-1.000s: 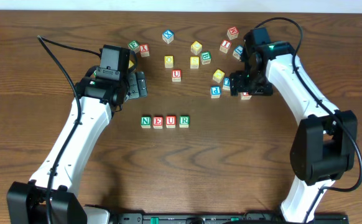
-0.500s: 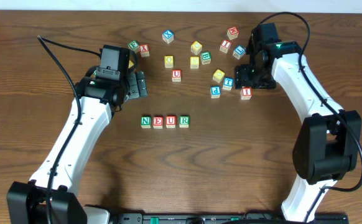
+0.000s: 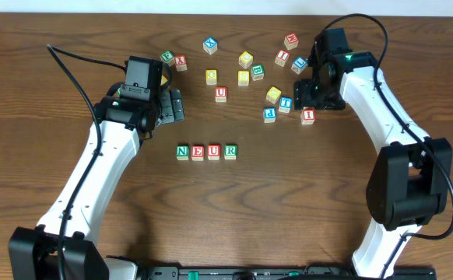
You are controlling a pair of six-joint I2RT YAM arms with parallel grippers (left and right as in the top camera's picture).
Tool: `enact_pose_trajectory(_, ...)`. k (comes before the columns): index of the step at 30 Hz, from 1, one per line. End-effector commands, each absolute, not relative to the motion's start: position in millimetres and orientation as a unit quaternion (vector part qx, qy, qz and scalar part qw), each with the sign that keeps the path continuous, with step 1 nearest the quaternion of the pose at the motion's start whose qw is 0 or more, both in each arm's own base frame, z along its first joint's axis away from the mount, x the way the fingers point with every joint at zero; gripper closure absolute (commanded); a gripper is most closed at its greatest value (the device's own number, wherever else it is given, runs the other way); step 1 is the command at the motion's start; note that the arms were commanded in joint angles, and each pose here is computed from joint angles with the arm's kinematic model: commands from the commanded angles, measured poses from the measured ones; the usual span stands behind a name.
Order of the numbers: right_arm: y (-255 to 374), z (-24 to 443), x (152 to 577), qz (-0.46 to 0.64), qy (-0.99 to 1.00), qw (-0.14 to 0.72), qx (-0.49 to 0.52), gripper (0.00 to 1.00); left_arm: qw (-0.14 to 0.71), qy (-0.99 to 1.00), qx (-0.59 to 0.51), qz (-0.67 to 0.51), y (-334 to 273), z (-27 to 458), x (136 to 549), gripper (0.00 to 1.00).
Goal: Spell out NEURIPS
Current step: 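Position the open right gripper above the red I block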
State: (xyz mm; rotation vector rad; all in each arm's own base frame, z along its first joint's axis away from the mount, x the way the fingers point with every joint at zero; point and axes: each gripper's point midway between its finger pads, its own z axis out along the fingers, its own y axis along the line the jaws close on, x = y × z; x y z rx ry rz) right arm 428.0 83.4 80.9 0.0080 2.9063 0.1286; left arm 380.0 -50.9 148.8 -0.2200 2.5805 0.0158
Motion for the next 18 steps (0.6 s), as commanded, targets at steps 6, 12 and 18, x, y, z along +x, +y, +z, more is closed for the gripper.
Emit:
enact_pose_trajectory(6,85.4,69.5,426.0,0.036,0.994,0.103,-0.001,0.27,0.295,0.952,-0.083,0.001,-51.0,167.2,385.9,0.02)
enact_pose_trajectory(12,82.9,59.7,415.8,0.032,0.996,0.084,0.0,0.26,0.295,0.952,-0.083,0.001,-51.0,167.2,385.9,0.02)
enact_pose_trajectory(18,80.6,44.1,403.6,0.029,0.997,0.066,0.002,0.26,0.295,0.952,-0.083,0.001,-50.9,167.0,385.7,0.02)
